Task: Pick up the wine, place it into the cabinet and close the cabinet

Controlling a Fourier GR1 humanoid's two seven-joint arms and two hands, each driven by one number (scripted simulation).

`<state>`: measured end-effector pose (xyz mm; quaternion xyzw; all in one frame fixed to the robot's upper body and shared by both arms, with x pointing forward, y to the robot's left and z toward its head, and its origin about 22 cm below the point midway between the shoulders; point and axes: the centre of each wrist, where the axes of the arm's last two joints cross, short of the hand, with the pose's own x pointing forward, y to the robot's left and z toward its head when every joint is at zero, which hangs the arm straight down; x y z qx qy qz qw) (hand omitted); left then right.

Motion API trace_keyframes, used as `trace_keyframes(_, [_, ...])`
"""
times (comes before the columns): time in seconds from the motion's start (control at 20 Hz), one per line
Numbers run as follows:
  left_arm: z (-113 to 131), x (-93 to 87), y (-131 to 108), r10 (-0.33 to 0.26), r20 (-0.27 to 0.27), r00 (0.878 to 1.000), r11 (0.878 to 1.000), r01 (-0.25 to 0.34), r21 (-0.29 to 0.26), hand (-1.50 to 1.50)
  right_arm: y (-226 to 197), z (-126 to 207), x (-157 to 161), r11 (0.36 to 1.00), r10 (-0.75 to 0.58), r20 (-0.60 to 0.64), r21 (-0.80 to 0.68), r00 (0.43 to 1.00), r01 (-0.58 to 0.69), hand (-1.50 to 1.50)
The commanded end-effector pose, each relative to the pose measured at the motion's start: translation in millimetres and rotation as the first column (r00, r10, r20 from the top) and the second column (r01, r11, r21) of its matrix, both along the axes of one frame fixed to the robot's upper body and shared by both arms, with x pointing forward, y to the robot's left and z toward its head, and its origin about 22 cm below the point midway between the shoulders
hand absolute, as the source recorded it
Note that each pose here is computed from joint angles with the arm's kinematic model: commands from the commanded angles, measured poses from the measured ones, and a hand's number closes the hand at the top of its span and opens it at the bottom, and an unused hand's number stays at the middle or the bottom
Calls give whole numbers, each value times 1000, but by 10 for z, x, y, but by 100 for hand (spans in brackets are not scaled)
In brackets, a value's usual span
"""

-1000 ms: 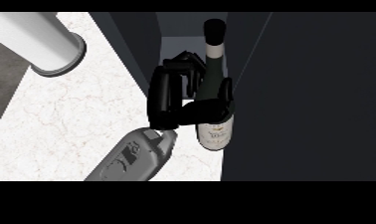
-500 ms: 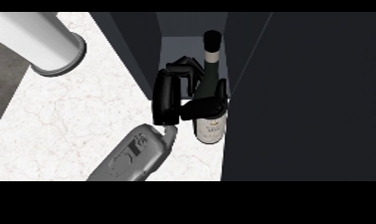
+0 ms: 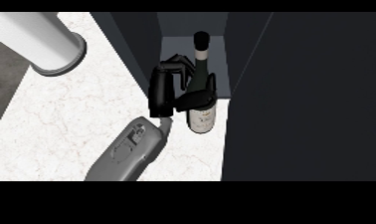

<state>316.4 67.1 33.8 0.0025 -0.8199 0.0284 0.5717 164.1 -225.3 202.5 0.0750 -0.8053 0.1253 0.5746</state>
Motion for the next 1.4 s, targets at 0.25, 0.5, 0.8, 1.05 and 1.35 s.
trace_keyframes(0.25, [-14, 289, 227, 47, 3, 999, 998, -47, -30, 150, 16, 149, -319, 998, 35, 34, 47, 999, -37, -150])
trace_keyframes(0.5, [8, 398, 357, 7, -37, 999, 999, -8, -40, 150, -57, 152, -308, 997, 42, 43, 60, 998, -45, -150])
trace_keyframes(0.8, [43, 575, 230, 6, -78, 997, 999, -10, -52, 150, -65, 81, -192, 998, 49, 28, 41, 998, -50, -150])
trace_keyframes(1.05, [25, 731, 206, 32, -95, 995, 999, -33, -7, 150, 18, 49, -153, 997, 47, 19, 57, 999, -48, -150])
trace_keyframes(1.35, [160, 895, 154, 65, -92, 994, 998, -65, 6, 150, 37, 151, -260, 995, 79, 30, 55, 996, -80, -150])
